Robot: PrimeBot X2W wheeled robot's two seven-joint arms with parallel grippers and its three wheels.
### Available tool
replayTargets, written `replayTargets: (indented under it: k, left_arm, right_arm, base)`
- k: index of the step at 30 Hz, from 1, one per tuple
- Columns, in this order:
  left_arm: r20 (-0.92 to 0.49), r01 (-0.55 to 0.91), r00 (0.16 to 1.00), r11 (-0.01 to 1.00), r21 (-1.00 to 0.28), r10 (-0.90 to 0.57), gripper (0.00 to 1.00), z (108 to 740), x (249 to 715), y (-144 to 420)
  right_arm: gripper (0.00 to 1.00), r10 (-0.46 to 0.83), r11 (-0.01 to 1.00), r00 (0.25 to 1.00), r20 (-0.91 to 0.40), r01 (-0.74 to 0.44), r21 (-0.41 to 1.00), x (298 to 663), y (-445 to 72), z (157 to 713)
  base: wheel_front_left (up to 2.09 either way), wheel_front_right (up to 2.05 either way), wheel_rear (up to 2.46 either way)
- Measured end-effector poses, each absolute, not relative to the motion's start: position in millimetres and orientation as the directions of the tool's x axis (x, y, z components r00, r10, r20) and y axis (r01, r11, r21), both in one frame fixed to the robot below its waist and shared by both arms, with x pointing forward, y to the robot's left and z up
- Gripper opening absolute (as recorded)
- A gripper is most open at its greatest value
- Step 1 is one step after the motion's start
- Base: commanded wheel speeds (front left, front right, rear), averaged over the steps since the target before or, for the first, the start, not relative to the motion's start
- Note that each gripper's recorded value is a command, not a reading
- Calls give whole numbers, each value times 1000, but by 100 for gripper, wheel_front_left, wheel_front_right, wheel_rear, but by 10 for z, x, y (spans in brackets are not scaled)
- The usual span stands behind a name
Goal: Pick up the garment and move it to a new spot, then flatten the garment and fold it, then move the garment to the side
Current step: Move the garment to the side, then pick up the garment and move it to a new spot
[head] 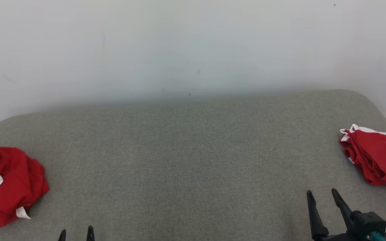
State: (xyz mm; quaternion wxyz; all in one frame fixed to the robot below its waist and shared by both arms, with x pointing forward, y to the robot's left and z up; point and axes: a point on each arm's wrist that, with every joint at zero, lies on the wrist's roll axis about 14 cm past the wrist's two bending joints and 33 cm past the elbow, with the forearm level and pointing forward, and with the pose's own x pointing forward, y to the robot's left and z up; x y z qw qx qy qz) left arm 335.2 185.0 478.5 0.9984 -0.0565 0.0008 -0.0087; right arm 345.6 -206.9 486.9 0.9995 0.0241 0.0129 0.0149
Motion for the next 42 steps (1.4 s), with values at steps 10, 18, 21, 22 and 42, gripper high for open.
replayTargets:
  k: [10,18,21,22,42]
  left_arm:
    - [-9,7,1000,993,-114,-8,100,4745,3211,1892]
    - [0,24,1000,993,-116,-24,100,4770,3216,1849]
    - [2,25,1000,993,-117,-25,100,4776,3220,1845]
    - [3,26,1000,993,-117,-26,100,4779,3222,1844]
    - [30,-56,998,991,-123,61,100,4856,3171,2091]
  right_arm:
    - [100,15,996,1000,-10,-14,87,3321,-2036,4869]
    - [100,-5,995,1000,-19,7,96,3262,-2076,4846]
    - [100,-3,996,1000,-19,5,92,3258,-2065,4852]
    - [100,-2,996,1000,-19,4,93,3258,-2061,4854]
    - [100,84,992,996,-35,-80,97,3386,-1769,4821]
  base:
    - [0,0,0]
    - [0,0,0]
    - [0,0,0]
    - [0,0,0]
    - [0,0,0]
